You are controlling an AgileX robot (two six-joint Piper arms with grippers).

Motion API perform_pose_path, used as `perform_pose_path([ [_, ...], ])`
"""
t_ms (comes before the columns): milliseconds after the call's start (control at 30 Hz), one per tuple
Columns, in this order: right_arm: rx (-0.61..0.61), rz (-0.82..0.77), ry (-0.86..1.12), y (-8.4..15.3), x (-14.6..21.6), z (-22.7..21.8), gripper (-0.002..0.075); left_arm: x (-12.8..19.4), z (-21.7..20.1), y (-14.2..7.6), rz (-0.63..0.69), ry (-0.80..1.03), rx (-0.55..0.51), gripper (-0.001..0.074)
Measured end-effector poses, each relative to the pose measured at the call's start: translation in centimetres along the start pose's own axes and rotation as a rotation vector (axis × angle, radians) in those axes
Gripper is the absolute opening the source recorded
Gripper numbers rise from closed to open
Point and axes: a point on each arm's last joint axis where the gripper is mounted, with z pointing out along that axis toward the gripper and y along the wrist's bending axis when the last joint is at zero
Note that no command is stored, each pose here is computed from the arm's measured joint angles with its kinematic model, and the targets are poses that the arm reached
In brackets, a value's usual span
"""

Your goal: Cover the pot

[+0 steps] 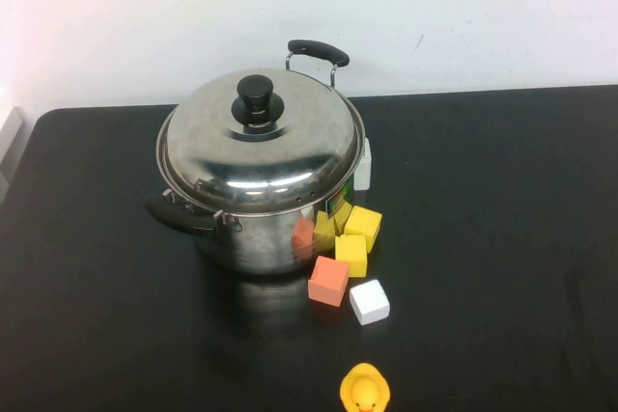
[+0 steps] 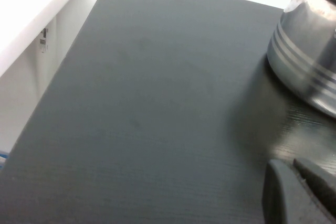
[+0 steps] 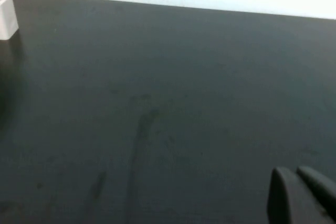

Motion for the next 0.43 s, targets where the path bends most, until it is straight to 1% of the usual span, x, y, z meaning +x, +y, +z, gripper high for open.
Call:
perform_pose_path([
  [267,0.045,0.012,0.017,-0.24,0.14,-0.01,-0.0002,0.00,0.00,0.00,0.000,0.000,0.000,-0.0001],
  [433,0.047,0.032,0.040,-0.24,0.22,-0.08,-0.0002,0.00,0.00,0.00,0.000,0.000,0.000,-0.0001],
])
